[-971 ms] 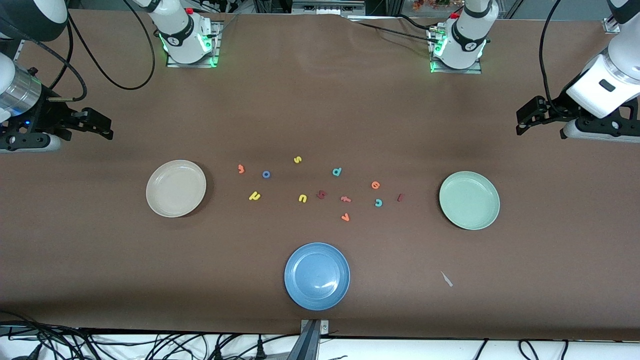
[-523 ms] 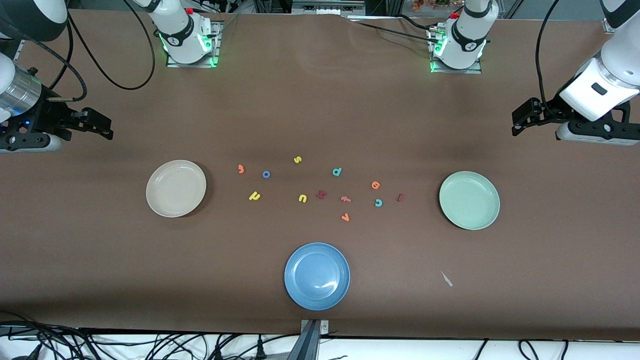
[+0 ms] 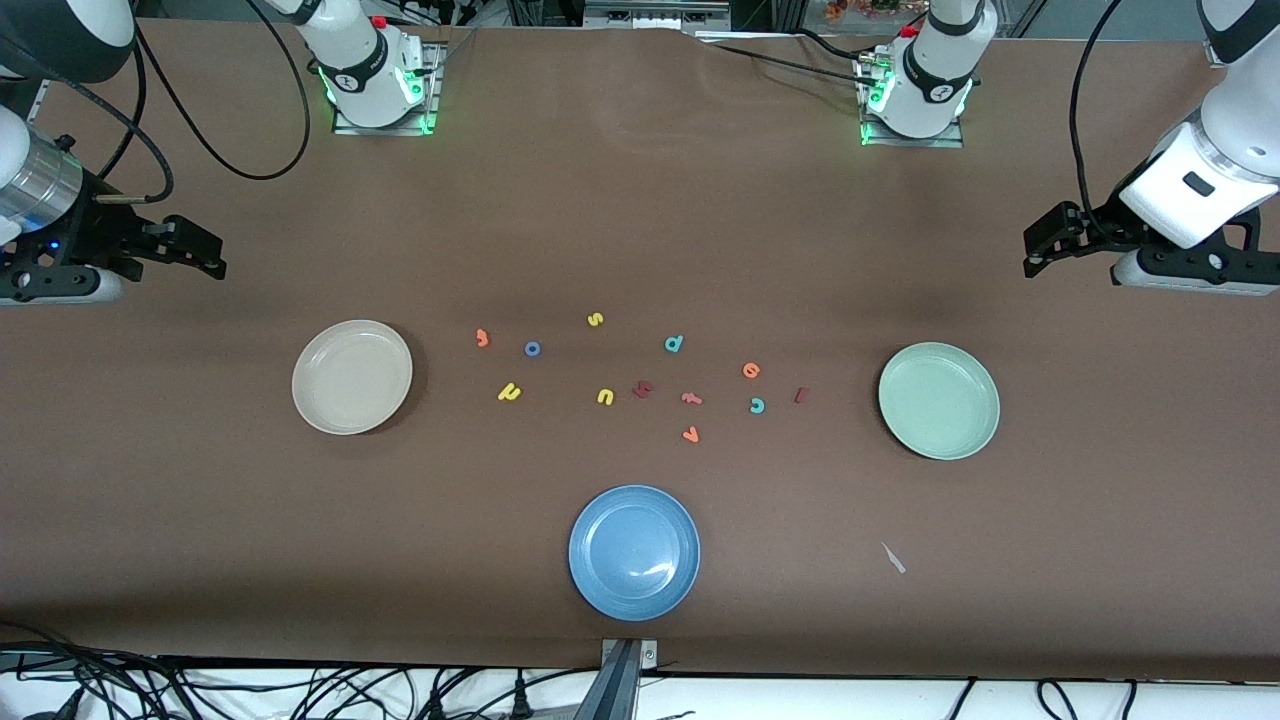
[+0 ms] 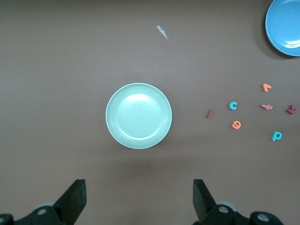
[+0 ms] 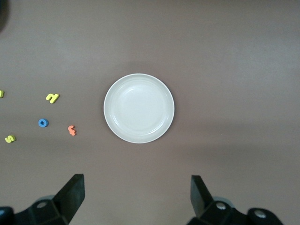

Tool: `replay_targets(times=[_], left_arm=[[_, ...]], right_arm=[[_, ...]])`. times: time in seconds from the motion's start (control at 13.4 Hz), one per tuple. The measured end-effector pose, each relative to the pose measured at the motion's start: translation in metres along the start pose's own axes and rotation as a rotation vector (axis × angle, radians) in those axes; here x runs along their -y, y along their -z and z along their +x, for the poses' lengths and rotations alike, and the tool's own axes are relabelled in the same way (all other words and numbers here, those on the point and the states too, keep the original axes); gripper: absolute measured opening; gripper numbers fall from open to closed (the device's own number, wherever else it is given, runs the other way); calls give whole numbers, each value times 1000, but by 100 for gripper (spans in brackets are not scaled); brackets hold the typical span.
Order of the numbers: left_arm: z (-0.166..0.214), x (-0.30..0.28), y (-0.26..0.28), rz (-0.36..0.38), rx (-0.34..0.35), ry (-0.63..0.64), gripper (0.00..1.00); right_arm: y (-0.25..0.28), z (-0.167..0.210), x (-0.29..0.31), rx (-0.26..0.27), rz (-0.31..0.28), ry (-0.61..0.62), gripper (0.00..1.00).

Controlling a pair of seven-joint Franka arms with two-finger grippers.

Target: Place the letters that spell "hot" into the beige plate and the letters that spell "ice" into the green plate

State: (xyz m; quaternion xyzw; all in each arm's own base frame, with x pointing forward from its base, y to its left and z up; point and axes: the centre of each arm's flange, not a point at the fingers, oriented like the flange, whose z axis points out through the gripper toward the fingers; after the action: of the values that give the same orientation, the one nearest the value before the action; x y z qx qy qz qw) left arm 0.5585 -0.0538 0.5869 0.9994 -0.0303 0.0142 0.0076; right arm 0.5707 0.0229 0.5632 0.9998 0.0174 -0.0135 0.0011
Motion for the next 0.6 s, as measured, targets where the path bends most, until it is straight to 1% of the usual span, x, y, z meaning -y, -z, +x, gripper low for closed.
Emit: replay_targets(times=[0.6], left_arm=[[0,-3,-1,0,1,25,100]], right_arm=[[0,0,0,1,0,0,100]])
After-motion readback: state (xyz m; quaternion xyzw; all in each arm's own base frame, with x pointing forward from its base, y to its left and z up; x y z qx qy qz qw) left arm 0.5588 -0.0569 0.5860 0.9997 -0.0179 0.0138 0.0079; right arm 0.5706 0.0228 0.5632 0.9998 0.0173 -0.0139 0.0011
